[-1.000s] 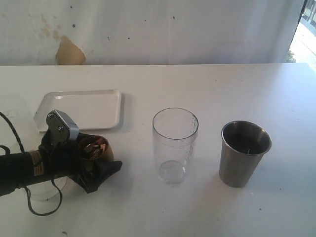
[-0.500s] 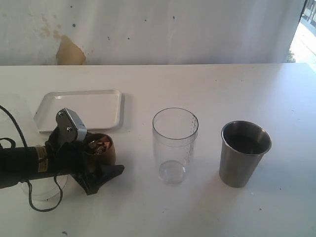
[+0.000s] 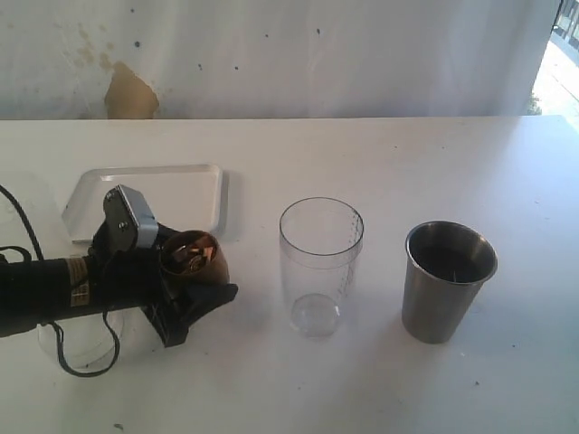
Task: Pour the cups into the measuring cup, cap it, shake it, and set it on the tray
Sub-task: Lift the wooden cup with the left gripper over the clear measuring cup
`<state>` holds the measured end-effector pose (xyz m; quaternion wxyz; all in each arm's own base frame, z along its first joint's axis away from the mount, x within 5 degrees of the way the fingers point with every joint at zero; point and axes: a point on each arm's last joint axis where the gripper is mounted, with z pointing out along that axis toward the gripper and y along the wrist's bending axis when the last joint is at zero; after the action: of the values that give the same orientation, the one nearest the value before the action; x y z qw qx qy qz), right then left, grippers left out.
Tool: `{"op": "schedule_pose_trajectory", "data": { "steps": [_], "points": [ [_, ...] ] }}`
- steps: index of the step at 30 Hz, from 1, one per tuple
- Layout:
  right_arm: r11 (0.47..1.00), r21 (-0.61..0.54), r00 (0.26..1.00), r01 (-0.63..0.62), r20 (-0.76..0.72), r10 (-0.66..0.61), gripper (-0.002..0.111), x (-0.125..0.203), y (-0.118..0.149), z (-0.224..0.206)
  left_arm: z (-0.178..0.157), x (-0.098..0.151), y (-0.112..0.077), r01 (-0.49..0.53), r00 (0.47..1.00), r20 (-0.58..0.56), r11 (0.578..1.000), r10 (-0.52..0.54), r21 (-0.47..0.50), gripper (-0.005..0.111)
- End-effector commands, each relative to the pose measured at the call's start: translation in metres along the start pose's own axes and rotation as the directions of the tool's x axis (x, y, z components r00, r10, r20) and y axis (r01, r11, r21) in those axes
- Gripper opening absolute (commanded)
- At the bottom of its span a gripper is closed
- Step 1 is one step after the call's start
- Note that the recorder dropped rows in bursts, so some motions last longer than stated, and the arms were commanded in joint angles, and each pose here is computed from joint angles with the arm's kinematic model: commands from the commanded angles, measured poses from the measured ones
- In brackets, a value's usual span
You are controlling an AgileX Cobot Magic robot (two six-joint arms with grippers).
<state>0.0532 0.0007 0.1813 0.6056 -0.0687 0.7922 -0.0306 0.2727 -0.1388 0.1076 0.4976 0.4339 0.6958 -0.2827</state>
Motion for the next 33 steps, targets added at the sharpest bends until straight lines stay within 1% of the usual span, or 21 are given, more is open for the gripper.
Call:
{"op": "schedule_pose_trajectory", "data": {
  "steps": [1, 3, 5, 7, 8, 11, 13, 15, 19, 22, 25, 29, 31, 33],
  "points": [
    [1.0, 0.005, 1.0, 0.015, 0.004, -0.015, 0.0, 0.0, 0.0, 0.0, -0.006, -0.025, 0.002, 0.011, 0.993, 0.114, 1.0, -0.008, -0.022, 0.0],
    [1.0, 0.005, 1.0, 0.015, 0.004, -0.015, 0.0, 0.0, 0.0, 0.0, -0.008, -0.031, 0.007, 0.049, 0.993, 0.114, 0.997, -0.042, -0.058, 0.0],
    [1.0, 0.005, 1.0, 0.015, 0.004, -0.015, 0.0, 0.0, 0.0, 0.0, -0.006, -0.04, 0.013, 0.07, 0.993, 0.1, 0.995, -0.063, -0.068, 0.0],
    [1.0, 0.005, 1.0, 0.015, 0.004, -0.015, 0.0, 0.0, 0.0, 0.0, -0.003, -0.054, 0.021, 0.072, 0.992, 0.113, 0.995, -0.064, -0.065, 0.0],
    [1.0, 0.005, 1.0, 0.015, 0.006, -0.015, 0.0, -0.001, 0.0, 0.0, 0.001, -0.067, 0.029, 0.07, 0.989, 0.137, 0.996, -0.061, -0.059, 0.0],
    [1.0, 0.005, 1.0, 0.015, 0.006, -0.015, 0.0, -0.001, 0.0, 0.0, 0.008, -0.091, 0.044, 0.072, 0.986, 0.156, 0.995, -0.061, -0.068, 0.0],
    [1.0, 0.005, 1.0, 0.015, 0.006, -0.015, 0.0, -0.001, 0.0, 0.0, 0.015, -0.104, 0.052, 0.06, 0.991, 0.122, 0.994, -0.048, -0.092, 0.0],
    [1.0, 0.005, 1.0, 0.015, 0.006, -0.015, 0.0, -0.001, 0.0, 0.0, 0.023, -0.121, 0.056, -0.007, 0.995, 0.103, 0.994, 0.018, -0.108, 0.0],
    [1.0, 0.005, 1.0, 0.015, 0.006, -0.015, 0.0, -0.001, 0.0, 0.0, 0.042, -0.148, 0.052, -0.1, 0.988, 0.105, 0.989, 0.112, -0.107, 0.0],
    [1.0, 0.005, 1.0, 0.015, 0.006, -0.015, 0.0, -0.001, 0.0, 0.0, 0.057, -0.157, 0.047, -0.152, 0.982, 0.1, 0.984, 0.161, -0.088, 0.0],
    [1.0, 0.005, 1.0, 0.015, 0.006, -0.015, 0.0, -0.001, 0.0, 0.0, 0.07, -0.157, 0.04, -0.227, 0.97, 0.074, 0.973, 0.23, -0.045, 0.0],
    [1.0, 0.005, 1.0, 0.015, 0.006, -0.015, 0.0, -0.001, 0.0, 0.0, 0.08, -0.158, 0.033, -0.264, 0.963, 0.054, 0.964, 0.265, -0.027, 0.0],
    [1.0, 0.005, 1.0, 0.015, 0.006, -0.015, 0.0, -0.001, 0.0, 0.0, 0.083, -0.159, 0.029, -0.318, 0.947, 0.039, 0.948, 0.318, -0.017, 0.0],
    [1.0, 0.005, 1.0, 0.015, 0.006, -0.015, 0.0, -0.001, 0.0, 0.0, 0.085, -0.16, 0.026, -0.384, 0.923, 0.041, 0.923, 0.384, -0.011, 0.0]
  ]
}}
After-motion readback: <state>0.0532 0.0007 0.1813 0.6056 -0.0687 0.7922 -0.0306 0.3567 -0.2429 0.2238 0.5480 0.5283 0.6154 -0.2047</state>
